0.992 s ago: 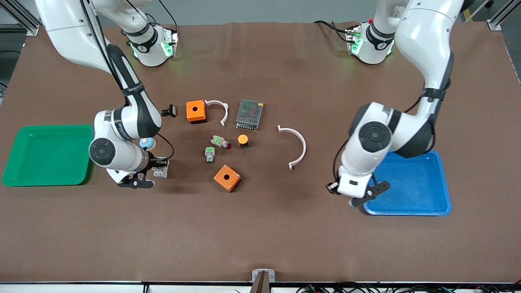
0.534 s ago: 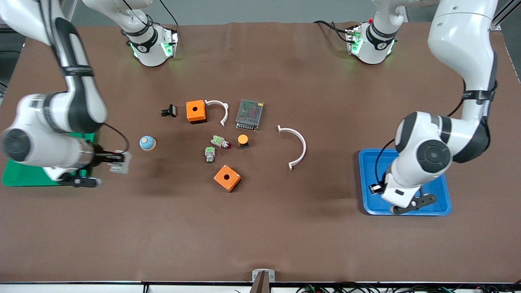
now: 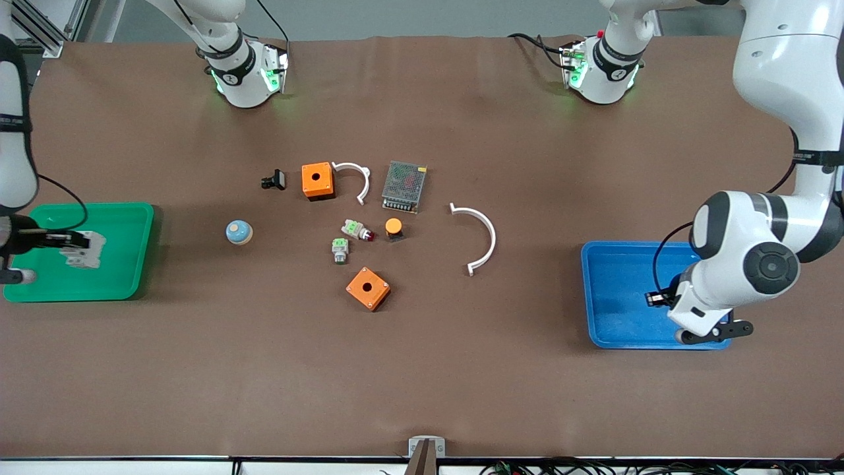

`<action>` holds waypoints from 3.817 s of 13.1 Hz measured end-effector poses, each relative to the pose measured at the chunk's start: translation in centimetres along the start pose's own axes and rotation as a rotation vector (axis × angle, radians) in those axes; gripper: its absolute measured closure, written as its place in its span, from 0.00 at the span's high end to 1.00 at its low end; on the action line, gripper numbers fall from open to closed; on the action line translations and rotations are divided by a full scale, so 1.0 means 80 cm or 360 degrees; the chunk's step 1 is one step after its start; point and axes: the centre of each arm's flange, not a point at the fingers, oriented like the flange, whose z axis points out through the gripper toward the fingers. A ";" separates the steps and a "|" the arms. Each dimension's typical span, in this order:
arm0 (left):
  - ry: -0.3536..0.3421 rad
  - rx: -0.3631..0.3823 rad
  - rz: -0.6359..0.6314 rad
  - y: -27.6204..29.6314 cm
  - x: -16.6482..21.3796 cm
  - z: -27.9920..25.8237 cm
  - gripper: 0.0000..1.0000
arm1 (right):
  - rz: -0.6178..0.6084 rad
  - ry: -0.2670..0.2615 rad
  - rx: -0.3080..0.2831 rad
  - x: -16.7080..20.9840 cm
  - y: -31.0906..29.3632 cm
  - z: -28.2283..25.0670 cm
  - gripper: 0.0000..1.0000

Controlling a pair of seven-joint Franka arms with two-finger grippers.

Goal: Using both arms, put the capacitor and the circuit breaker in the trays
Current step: 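Carry the capacitor to the blue tray while the right gripper carries the breaker, then lower the capacitor into the blue tray while the right gripper releases the breaker, then open the left gripper and lift away while the right gripper withdraws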

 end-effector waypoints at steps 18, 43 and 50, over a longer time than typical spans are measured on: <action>-0.0118 -0.0042 0.0233 -0.043 0.004 0.100 0.35 | -0.0158 0.0029 0.0012 -0.018 0.135 0.162 0.88; 0.0254 -0.0007 0.0262 -0.021 -0.058 -0.297 1.00 | 0.0099 0.0162 0.0100 -0.116 -0.303 -0.271 1.00; 0.0133 -0.0065 0.0212 -0.035 -0.161 -0.407 1.00 | 0.0105 0.0261 0.0085 -0.134 -0.297 -0.331 1.00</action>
